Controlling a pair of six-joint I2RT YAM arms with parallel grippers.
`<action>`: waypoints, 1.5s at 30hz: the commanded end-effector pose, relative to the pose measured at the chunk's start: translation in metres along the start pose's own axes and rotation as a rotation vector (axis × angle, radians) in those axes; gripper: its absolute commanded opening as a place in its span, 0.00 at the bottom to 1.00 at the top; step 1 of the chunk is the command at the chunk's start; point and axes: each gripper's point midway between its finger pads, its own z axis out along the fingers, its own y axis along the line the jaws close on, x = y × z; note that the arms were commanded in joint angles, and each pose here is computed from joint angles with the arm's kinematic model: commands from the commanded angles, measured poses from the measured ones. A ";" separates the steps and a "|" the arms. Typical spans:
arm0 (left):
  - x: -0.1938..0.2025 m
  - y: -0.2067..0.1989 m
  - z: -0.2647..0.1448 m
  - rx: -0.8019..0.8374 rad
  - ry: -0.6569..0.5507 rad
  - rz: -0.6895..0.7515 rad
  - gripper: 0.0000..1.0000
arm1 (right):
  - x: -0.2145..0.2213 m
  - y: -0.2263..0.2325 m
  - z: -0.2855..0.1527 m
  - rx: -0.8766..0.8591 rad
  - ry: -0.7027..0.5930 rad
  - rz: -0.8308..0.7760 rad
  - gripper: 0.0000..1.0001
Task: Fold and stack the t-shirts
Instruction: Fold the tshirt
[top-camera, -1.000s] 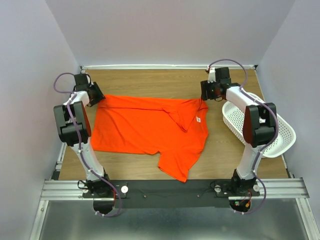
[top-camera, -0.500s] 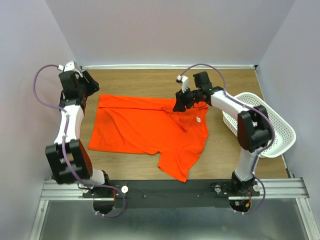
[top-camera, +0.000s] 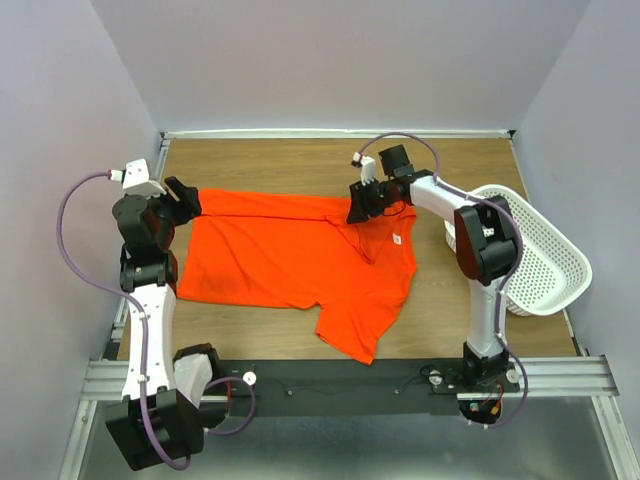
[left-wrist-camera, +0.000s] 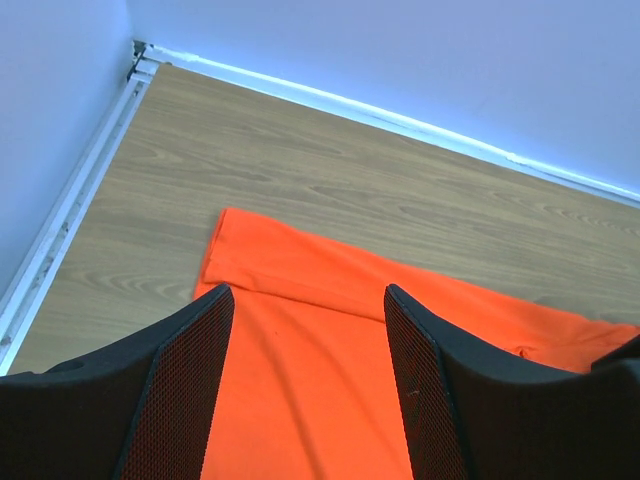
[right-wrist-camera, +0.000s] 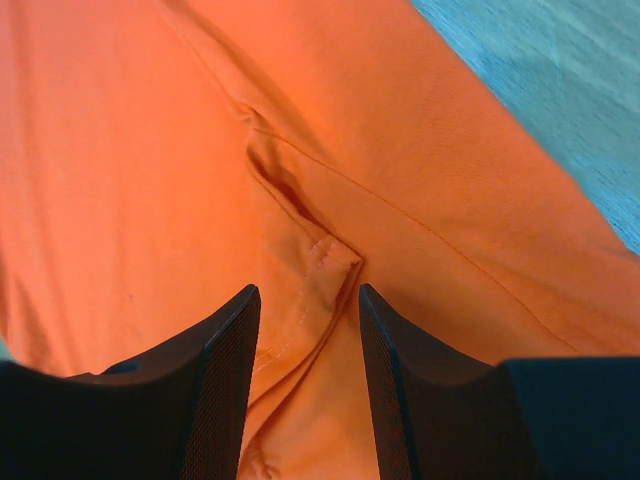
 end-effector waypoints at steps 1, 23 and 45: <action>0.006 -0.007 -0.005 0.033 0.014 0.025 0.70 | 0.012 -0.011 0.010 0.036 0.054 0.047 0.52; 0.011 -0.009 -0.002 0.050 0.035 0.015 0.70 | 0.016 0.003 0.013 -0.052 0.069 0.045 0.32; 0.012 -0.007 -0.001 0.036 0.038 0.016 0.70 | 0.043 0.105 0.029 -0.175 0.222 -0.269 0.54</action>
